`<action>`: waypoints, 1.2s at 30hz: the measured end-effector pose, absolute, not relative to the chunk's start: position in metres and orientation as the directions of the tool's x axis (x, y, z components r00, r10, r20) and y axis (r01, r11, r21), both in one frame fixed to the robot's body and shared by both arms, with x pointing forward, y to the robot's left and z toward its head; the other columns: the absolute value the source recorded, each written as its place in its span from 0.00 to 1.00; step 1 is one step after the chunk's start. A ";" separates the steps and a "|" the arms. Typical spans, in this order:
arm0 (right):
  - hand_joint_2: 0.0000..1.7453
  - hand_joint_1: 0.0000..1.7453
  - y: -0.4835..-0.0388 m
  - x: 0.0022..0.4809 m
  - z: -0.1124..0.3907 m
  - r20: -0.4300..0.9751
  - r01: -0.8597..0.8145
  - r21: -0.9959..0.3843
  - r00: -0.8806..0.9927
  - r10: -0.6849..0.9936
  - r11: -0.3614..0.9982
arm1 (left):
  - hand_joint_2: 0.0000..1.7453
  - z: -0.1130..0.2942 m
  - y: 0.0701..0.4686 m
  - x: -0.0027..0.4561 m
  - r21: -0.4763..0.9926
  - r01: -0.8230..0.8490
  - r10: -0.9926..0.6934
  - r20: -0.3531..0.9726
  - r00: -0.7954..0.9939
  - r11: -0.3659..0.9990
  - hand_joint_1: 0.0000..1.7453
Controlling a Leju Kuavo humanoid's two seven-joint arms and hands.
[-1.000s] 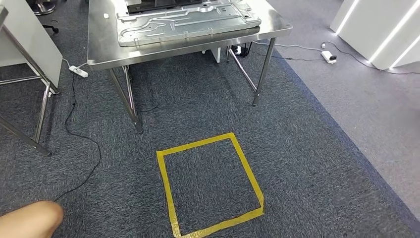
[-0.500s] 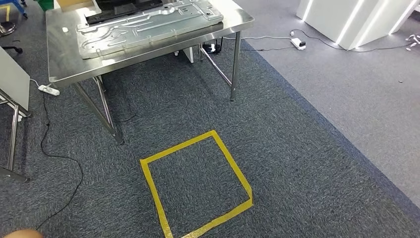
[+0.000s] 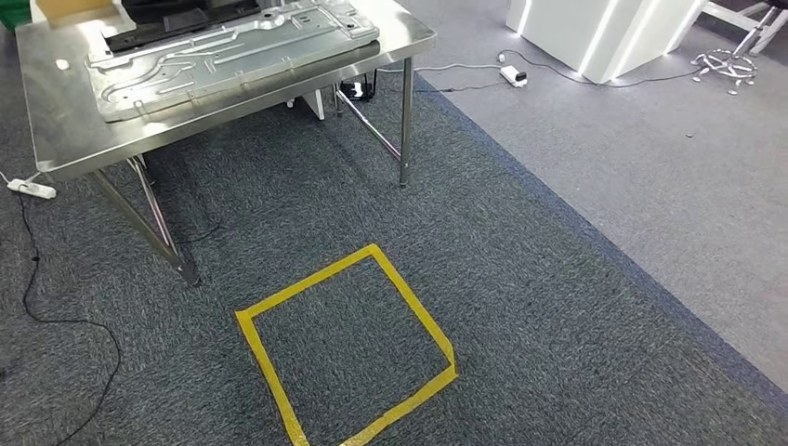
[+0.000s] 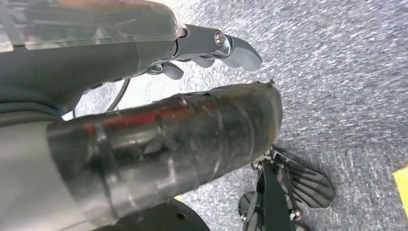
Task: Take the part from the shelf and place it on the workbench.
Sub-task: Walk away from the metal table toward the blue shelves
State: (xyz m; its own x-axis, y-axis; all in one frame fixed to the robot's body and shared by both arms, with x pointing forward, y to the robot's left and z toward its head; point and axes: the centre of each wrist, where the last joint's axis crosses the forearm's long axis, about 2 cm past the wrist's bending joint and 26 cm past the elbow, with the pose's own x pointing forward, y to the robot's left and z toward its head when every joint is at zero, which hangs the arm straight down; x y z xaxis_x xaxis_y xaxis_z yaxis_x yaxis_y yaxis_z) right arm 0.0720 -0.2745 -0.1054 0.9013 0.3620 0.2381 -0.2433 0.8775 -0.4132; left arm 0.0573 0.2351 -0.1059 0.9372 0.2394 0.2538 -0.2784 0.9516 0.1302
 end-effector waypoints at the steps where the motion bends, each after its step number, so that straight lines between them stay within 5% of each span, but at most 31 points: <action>1: 0.00 0.00 -0.274 0.072 -0.105 0.239 -0.242 -0.413 0.901 0.361 0.878 | 0.00 -0.106 0.235 0.057 0.130 -0.279 0.240 0.253 0.937 0.952 0.00; 36: 0.00 0.00 -0.270 0.071 -0.105 0.256 -0.230 -0.401 0.901 0.349 0.887 | 0.00 -0.106 0.234 0.057 0.126 -0.283 0.246 0.250 0.937 0.951 0.00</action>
